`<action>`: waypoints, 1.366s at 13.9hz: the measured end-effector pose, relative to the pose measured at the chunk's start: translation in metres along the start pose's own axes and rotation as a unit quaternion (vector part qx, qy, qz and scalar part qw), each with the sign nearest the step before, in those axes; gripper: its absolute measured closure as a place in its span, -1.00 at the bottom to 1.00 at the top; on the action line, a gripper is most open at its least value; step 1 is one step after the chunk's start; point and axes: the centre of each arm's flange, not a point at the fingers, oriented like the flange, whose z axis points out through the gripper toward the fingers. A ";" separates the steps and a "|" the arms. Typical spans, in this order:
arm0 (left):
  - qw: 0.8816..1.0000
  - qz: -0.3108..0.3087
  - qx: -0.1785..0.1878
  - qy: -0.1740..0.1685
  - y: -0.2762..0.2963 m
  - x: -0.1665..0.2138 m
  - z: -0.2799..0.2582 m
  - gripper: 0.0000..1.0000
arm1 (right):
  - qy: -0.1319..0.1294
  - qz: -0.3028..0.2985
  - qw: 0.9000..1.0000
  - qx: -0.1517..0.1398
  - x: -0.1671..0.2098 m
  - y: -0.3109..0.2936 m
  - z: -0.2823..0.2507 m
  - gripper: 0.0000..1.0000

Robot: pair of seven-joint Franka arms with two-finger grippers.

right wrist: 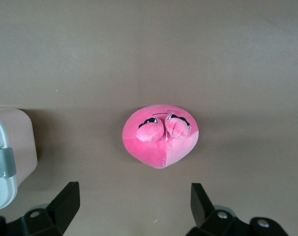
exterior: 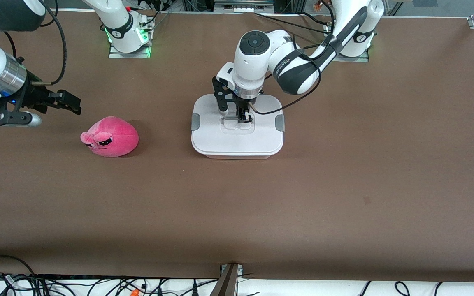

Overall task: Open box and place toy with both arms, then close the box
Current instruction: 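Lift the lid off with the left gripper while the right gripper reaches the toy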

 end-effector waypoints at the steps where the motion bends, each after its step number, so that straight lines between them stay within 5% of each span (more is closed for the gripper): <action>1: 1.000 0.006 0.003 0.000 -0.001 0.000 0.000 0.83 | -0.006 -0.003 1.000 -0.002 0.003 0.000 0.007 -1.00; 7: 1.000 0.008 0.018 0.001 -0.012 0.003 -0.028 0.86 | -0.042 -0.038 0.998 -0.009 0.003 0.003 0.031 -1.00; 10: 0.999 -0.009 0.019 -0.050 -0.021 -0.006 -0.075 0.86 | -0.049 -0.031 0.998 -0.009 0.004 0.012 0.081 -1.00; 19: 0.989 -0.050 -0.044 -0.130 -0.193 -0.186 -0.173 0.86 | -0.021 -0.028 0.999 0.014 -0.025 0.068 0.219 -1.00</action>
